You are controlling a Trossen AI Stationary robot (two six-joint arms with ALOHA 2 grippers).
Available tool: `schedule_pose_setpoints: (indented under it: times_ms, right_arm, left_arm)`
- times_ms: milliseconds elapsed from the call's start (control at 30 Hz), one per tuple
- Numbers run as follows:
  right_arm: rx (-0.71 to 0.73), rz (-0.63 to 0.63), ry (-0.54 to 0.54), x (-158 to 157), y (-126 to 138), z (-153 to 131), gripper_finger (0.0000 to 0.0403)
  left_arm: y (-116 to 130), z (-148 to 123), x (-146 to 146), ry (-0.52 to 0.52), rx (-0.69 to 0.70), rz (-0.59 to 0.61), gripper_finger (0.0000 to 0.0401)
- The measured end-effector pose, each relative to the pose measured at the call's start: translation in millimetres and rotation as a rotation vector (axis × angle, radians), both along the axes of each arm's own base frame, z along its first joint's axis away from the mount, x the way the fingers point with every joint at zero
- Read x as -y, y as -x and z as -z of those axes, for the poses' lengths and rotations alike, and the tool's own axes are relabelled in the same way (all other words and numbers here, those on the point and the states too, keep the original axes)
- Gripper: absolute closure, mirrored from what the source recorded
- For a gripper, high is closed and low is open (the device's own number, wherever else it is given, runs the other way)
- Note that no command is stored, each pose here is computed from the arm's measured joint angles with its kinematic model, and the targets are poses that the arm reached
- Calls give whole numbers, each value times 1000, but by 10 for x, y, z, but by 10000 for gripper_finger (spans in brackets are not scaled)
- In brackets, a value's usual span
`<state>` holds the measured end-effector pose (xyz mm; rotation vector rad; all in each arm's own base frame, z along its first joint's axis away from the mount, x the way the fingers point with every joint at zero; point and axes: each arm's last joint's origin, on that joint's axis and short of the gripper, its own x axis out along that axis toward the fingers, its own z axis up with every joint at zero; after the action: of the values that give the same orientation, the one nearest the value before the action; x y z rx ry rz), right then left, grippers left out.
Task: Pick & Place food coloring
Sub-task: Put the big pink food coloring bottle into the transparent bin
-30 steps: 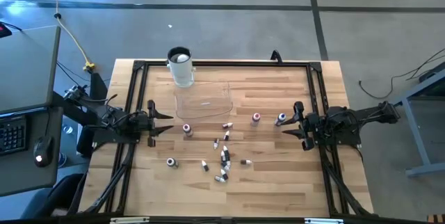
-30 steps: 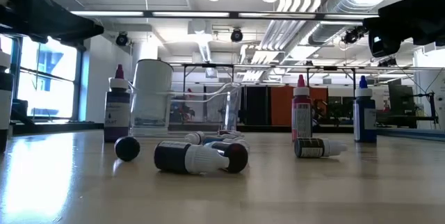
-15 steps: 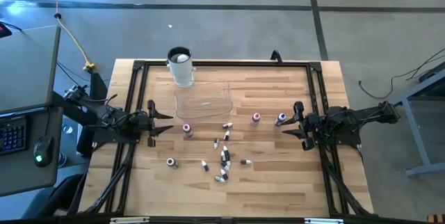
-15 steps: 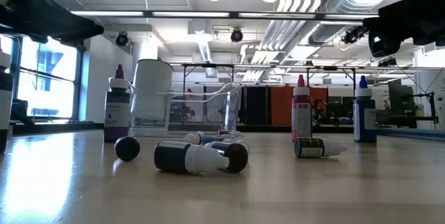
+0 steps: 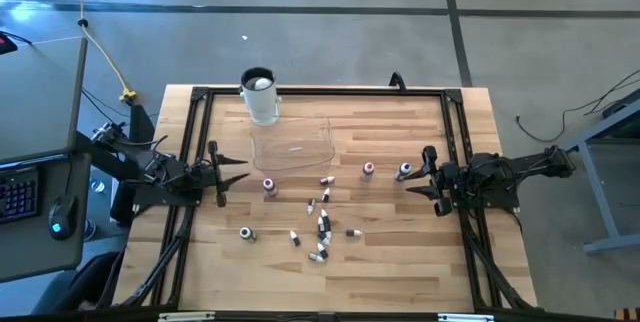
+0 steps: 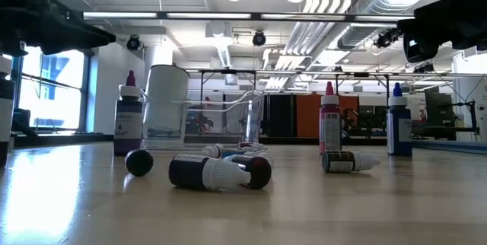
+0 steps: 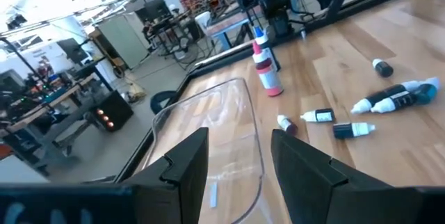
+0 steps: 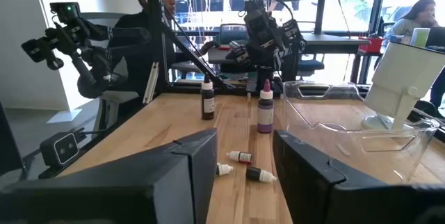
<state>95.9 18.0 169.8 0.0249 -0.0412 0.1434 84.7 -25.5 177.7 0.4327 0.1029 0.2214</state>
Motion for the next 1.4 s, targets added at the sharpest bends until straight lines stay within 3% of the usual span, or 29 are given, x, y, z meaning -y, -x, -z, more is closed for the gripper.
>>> schedule_pose_setpoints:
  times_ms: [1400]
  right_arm:
    - [0, 1, 0, 0, 0, 0, 269]
  left_arm:
    - [1, -24, 6, 13, 12, 28, 247]
